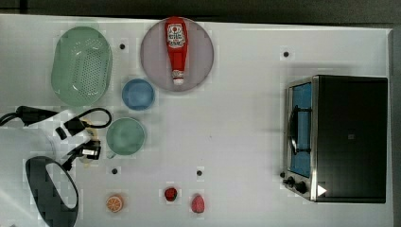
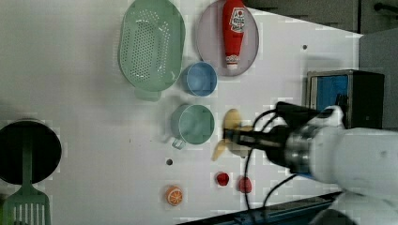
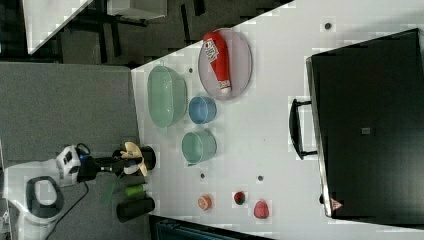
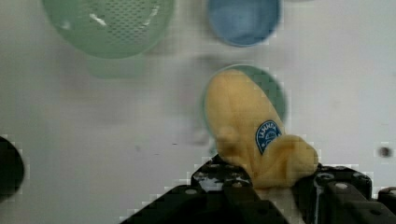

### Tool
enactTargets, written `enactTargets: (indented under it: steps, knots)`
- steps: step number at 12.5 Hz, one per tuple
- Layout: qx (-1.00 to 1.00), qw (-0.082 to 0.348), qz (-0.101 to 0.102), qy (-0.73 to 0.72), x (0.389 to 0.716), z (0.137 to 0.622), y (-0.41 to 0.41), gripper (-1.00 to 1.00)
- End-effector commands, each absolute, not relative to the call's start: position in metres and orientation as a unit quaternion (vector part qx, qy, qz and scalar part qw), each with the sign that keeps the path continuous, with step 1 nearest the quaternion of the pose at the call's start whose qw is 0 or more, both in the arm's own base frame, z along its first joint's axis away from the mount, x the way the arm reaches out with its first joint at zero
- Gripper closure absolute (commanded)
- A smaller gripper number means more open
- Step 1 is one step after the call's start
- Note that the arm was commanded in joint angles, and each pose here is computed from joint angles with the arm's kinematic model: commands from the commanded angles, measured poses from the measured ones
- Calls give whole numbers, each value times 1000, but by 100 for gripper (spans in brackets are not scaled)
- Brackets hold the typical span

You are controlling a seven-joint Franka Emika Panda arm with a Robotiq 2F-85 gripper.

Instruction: Pick Banana and place it in mug.

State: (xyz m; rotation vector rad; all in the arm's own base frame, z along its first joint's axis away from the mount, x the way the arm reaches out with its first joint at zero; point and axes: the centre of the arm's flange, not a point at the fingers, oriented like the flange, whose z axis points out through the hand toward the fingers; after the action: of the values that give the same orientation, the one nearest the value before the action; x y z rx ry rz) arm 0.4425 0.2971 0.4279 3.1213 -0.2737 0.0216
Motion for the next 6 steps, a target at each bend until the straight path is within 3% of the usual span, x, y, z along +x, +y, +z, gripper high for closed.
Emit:
enactTargets:
  steps: [1,4,6]
  knots:
    - [980,-8,-25,-196,468,355,247,30]
    - [979,-3,-43,-197,460,318,243,30]
    - [979,-13,-36,-200,463,310,242,29]
